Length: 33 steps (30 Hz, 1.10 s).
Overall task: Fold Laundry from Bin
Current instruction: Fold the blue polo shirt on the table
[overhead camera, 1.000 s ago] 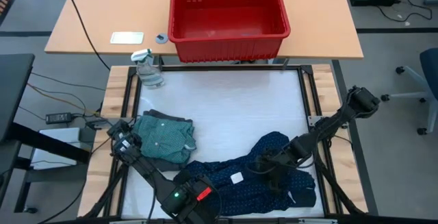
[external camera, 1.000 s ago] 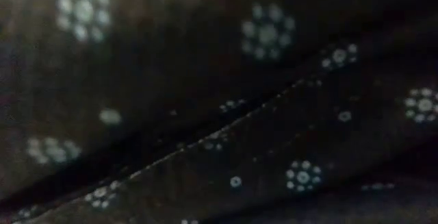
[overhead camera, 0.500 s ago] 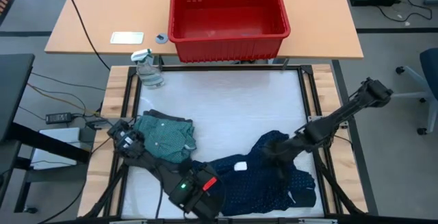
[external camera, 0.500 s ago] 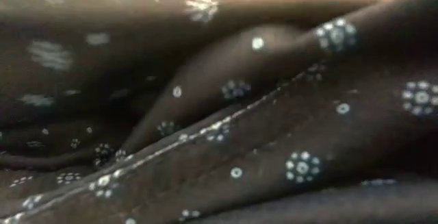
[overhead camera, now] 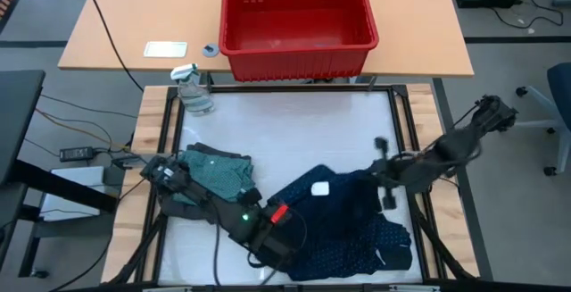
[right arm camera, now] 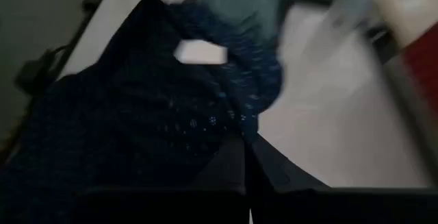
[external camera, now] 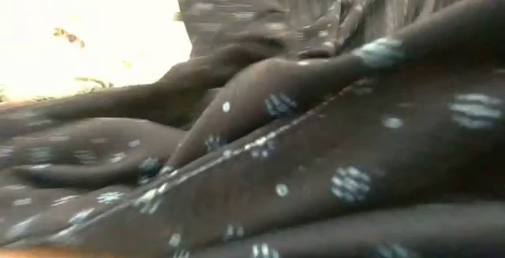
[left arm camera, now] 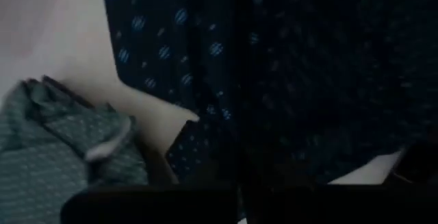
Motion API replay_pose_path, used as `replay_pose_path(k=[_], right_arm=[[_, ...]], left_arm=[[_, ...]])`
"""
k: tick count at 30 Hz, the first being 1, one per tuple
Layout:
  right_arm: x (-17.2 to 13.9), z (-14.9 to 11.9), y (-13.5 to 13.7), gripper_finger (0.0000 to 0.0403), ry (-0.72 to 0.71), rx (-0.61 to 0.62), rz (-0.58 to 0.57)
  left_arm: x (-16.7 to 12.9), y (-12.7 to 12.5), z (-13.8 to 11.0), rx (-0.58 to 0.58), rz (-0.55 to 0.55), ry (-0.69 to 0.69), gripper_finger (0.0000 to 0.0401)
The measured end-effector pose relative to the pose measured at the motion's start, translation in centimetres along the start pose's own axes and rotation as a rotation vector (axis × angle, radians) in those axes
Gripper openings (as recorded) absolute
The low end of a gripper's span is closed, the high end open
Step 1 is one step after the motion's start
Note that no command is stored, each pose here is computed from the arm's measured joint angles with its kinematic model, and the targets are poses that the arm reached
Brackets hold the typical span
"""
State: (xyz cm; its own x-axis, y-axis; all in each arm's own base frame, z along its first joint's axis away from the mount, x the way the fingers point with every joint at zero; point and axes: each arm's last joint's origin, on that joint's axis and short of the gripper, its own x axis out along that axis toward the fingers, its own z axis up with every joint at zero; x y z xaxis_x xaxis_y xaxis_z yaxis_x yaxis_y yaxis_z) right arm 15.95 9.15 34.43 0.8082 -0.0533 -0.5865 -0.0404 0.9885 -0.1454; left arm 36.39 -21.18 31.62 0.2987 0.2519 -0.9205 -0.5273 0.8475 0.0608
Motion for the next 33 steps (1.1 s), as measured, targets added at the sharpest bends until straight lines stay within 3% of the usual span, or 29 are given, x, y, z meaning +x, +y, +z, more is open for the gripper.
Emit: replay_pose_path(k=[7, 13, 16, 22, 27, 33], right_arm=[[-6.4, 5.4, -1.2, 0.0002, -0.091, -0.124, -0.144], [-9.9, 9.3, -1.1, 0.0002, -0.206, -0.212, -0.236], [-11.5, 11.2, -0.9, 0.0002, -0.274, -0.196, -0.191], [-14.4, 14.1, 0.5, 0.0002, -0.393, -0.219, 0.006], [-17.5, 16.3, 1.7, 0.0002, -0.549, -0.253, 0.132], [-20.1, 17.7, 3.8, 0.0002, -0.753, -0.312, 0.207]], left_arm=[[-6.6, 3.7, 0.8, -0.07, -0.058, -0.274, 0.0001], [-13.9, 6.0, 0.4, -0.01, -0.328, -0.502, 0.0001], [-17.2, 6.2, 0.3, 0.048, -0.49, -0.636, 0.0001], [-23.6, 6.8, -0.3, 0.17, -0.824, -0.936, 0.0], [-26.2, 6.8, -1.2, 0.23, -0.901, -1.099, 0.0], [-27.4, 6.7, -2.2, 0.218, -0.968, -1.145, 0.0]])
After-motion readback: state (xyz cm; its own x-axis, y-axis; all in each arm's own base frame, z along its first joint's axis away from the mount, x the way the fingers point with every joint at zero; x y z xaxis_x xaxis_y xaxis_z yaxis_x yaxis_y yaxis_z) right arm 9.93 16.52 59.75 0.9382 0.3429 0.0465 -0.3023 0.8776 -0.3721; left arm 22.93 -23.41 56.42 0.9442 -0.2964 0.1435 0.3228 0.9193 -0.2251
